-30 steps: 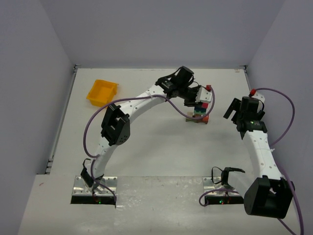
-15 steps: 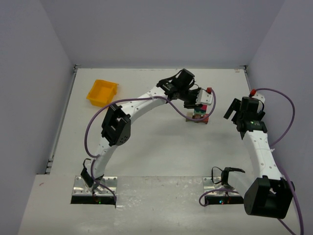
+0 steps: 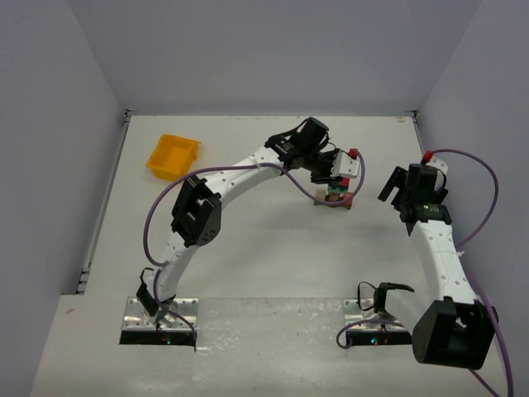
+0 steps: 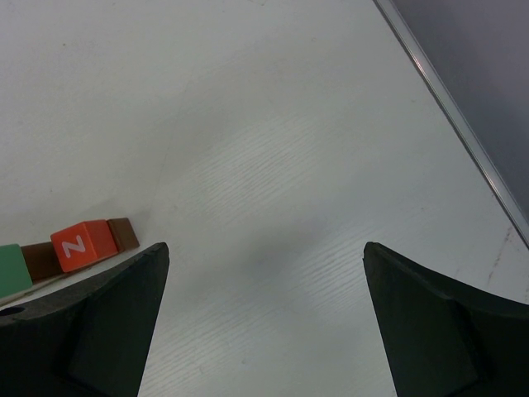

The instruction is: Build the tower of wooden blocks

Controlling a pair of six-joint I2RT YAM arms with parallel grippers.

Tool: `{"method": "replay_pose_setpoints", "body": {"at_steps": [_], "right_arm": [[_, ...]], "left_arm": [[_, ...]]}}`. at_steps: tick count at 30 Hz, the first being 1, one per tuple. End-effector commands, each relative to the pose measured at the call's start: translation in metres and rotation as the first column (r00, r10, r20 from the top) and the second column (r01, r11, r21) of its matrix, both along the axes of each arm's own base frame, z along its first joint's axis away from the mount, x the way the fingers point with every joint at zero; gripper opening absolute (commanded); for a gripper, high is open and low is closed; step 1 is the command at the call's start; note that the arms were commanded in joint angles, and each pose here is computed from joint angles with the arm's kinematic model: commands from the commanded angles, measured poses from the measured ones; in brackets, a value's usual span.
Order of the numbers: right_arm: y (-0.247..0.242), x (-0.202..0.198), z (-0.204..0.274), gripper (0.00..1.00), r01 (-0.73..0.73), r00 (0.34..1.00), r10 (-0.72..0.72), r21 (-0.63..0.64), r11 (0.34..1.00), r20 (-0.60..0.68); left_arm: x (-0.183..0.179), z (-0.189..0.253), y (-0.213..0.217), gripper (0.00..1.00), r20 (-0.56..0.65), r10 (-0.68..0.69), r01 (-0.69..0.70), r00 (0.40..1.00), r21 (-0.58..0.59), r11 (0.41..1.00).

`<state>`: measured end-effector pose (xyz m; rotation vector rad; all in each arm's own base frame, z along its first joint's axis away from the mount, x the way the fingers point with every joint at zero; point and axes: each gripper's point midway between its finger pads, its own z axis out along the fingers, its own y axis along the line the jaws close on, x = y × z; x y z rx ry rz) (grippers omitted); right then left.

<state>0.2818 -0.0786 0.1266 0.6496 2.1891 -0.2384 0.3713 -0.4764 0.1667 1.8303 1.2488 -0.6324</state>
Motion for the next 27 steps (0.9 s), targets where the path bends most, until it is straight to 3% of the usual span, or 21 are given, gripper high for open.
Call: {"method": "replay_pose_setpoints", "body": {"at_steps": [1,27], "right_arm": [[-0.0012,0.0057,0.0095,0.99,0.005,0.999,-0.005,0.003,1.0,0.038],[-0.0023,0.0044,0.0068,0.99,0.012,1.0,-0.012,0.0,1.0,0.028]], "left_arm": [[-0.0012,0.0252,-0.0093,0.0,0.068,-0.023,0.027,0.997,-0.052,0.998],[0.001,0.0225,-0.0117,0.0,0.095,-0.029,0.034,0.995,-0.053,0.998]]}}
